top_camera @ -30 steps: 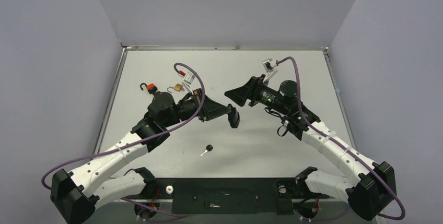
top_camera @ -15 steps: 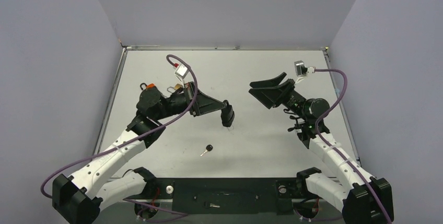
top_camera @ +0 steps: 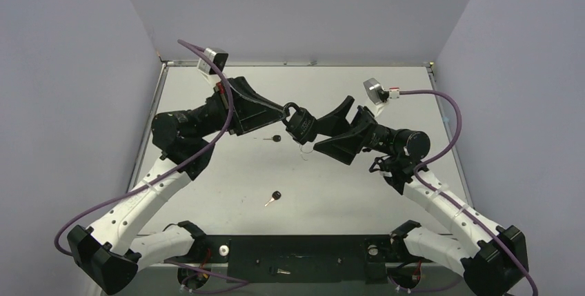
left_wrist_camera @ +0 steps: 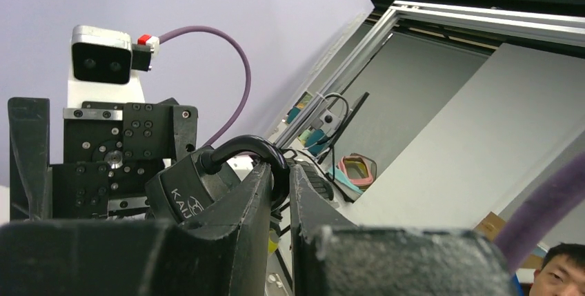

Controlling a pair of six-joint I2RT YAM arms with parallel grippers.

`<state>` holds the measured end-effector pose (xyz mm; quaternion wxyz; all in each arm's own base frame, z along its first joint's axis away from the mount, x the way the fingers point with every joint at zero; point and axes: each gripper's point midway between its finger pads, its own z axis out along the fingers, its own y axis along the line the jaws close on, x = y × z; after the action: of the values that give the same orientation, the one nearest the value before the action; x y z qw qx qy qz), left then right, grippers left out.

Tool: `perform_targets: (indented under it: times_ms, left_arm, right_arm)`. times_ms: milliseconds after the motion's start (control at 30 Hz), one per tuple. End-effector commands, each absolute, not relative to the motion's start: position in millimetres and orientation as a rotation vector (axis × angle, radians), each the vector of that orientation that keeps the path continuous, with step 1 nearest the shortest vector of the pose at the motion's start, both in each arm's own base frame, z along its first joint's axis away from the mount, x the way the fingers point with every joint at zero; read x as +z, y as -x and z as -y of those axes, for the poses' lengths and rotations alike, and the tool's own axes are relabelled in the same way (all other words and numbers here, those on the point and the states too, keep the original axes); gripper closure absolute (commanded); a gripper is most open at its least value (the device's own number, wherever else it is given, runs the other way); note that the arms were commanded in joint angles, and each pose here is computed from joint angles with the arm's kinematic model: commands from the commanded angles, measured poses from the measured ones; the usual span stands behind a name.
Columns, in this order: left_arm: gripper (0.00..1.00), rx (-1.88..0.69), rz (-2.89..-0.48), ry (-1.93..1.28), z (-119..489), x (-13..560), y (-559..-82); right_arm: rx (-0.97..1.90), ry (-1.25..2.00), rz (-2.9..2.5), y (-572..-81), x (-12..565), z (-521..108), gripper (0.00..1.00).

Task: Lock with the key
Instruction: Lock the lock.

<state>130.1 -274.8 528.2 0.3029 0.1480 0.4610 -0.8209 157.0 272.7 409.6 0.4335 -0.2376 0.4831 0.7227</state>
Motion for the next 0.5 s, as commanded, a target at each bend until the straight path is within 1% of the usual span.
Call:
perform_targets:
  times_ms: [0, 200, 267, 333, 367, 400, 433, 467]
  left_arm:
    - [1.0, -2.196, -0.994, -0.473, 254, 575, -106]
    - [1.0, -2.196, -1.0, -0.473, 254, 576, -107]
    - [1.0, -2.196, -1.007, -0.468, 255, 574, -108]
    - [1.0, -2.199, -1.013, -0.465, 256, 573, -109]
    - [1.0, -2.199, -1.011, -0.465, 256, 573, -109]
    - [1.0, -2.2, -1.013, -0.462, 256, 572, -110]
    - [1.0, -2.199, -1.012, -0.464, 256, 573, -109]
    - [1.0, -2.199, -1.012, -0.465, 256, 573, -110]
  right_arm:
    - [1.716, 0.659, -1.121, -152, 428, -273, 0.23]
    - [1.789, 0.66, -1.038, -141, 448, -276, 0.28]
    - [1.796, 0.659, -1.03, -140, 452, -278, 0.33]
    - [1.799, 0.656, -1.025, -139, 455, -279, 0.38]
    - [1.8, 0.655, -1.029, -139, 455, -280, 0.44]
    - [1.8, 0.656, -1.029, -139, 455, -281, 0.48]
    - [1.8, 0.658, -1.031, -139, 455, -281, 0.56]
    - [1.8, 0.657, -1.033, -139, 454, -281, 0.6]
